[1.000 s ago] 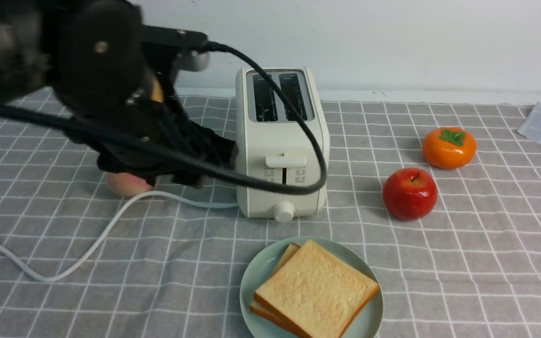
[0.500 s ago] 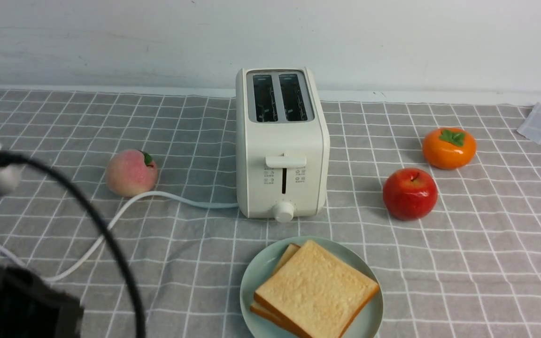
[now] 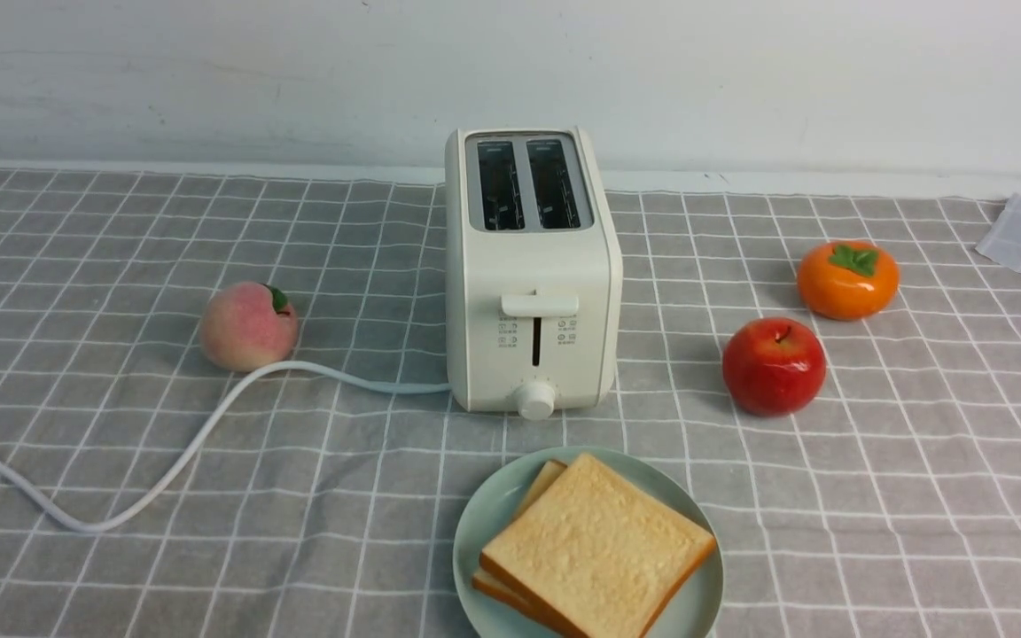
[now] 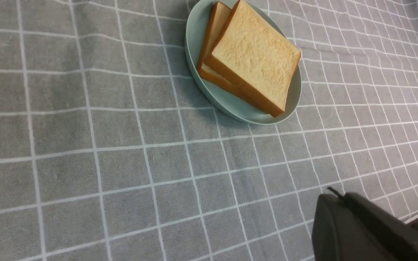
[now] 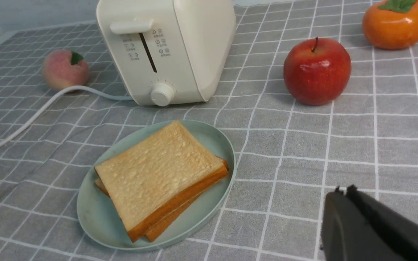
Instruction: Take toasted bread from bread machine on grey coffee table place on plate.
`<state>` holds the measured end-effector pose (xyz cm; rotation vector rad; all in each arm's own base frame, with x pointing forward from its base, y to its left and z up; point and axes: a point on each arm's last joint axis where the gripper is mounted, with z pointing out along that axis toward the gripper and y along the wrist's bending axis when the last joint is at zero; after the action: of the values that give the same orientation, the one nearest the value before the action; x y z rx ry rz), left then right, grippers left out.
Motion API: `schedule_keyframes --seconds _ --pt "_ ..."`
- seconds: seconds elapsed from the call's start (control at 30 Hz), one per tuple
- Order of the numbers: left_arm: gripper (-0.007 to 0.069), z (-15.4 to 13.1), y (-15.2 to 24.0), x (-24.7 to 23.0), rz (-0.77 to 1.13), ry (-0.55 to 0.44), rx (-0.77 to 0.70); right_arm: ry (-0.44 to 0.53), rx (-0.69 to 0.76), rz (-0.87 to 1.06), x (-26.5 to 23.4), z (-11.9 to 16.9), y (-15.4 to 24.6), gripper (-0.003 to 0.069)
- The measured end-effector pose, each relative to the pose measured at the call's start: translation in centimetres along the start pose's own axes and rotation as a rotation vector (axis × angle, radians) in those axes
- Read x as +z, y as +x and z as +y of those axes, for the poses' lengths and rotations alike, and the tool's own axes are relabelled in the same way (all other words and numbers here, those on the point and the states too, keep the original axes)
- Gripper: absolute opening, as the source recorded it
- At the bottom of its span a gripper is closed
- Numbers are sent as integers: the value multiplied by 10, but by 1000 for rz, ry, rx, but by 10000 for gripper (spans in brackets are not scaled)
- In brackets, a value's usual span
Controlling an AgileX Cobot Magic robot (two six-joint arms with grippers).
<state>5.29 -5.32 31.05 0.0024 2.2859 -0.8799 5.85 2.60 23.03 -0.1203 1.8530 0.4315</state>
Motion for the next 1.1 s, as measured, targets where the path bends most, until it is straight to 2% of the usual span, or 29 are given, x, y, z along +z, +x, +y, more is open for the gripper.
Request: schedule_keyframes --seconds 0.6,0.77,0.9,1.0,1.1 --pt "-13 4 0 3 -9 -22 26 0 0 2 0 0 0 0" --pt "-13 16 -9 10 -201 -92 226 0 0 2 0 0 0 1" --pt "-11 24 -10 9 -392 -79 375 0 0 2 0 0 0 5" --pt "-6 33 -4 4 -510 -91 393 0 0 2 0 0 0 7" --pt "-3 48 6 0 -599 -164 380 0 0 2 0 0 0 11"
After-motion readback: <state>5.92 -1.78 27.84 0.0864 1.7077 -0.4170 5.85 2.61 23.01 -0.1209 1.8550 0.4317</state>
